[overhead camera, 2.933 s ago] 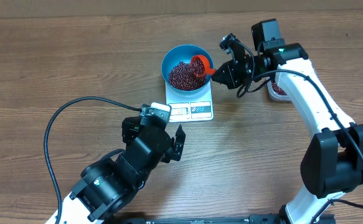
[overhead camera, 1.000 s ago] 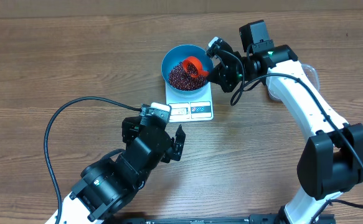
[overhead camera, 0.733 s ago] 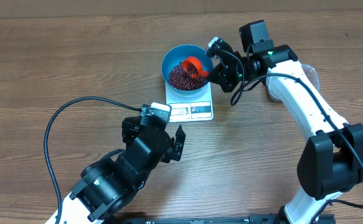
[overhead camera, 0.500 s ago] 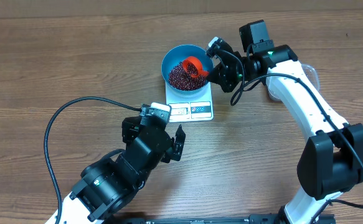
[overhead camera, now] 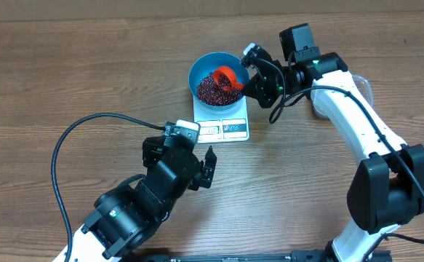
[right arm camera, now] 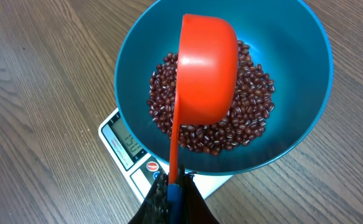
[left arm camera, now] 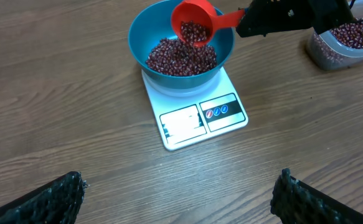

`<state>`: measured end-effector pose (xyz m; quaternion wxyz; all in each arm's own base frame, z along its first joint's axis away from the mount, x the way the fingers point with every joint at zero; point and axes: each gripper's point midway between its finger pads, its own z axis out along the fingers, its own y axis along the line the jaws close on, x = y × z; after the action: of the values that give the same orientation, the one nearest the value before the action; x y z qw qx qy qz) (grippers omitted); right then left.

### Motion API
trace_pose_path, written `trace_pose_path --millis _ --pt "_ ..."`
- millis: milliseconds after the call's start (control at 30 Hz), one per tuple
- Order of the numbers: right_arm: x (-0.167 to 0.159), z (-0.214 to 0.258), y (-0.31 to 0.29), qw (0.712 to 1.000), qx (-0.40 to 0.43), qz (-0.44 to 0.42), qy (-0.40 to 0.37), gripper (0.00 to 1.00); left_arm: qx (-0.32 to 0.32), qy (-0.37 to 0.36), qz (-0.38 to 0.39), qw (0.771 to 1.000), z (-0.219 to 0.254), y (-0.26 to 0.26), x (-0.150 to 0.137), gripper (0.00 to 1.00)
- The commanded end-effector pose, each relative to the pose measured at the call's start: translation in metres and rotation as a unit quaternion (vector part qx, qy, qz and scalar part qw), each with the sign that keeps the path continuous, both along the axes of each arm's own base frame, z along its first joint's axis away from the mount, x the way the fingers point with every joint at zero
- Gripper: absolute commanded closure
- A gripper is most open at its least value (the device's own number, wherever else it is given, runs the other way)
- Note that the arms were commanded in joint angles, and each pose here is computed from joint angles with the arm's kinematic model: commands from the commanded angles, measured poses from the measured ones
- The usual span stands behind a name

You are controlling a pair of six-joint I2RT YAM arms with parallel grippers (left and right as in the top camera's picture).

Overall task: Scoop item into bowl and weigh 150g on scale
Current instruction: 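Tilt the red cup to pour beans into the blue bowl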

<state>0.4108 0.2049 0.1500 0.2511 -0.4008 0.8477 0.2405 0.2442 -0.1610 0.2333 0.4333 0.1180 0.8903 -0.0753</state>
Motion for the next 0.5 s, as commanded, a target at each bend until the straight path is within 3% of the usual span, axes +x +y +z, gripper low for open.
trace_pose_path --millis 0,467 --pt "0.0038 0.0110 0.0056 1.000 0.012 0.005 -0.011 0.96 -0.004 0.004 0.006 1.000 -0.0031 0.0009 0.0008 0.00" --pt "0.0014 0.0149 0.0073 0.998 0.043 -0.025 0.027 0.96 -0.004 0.004 0.006 1.000 -0.0031 0.0009 0.0008 0.00"
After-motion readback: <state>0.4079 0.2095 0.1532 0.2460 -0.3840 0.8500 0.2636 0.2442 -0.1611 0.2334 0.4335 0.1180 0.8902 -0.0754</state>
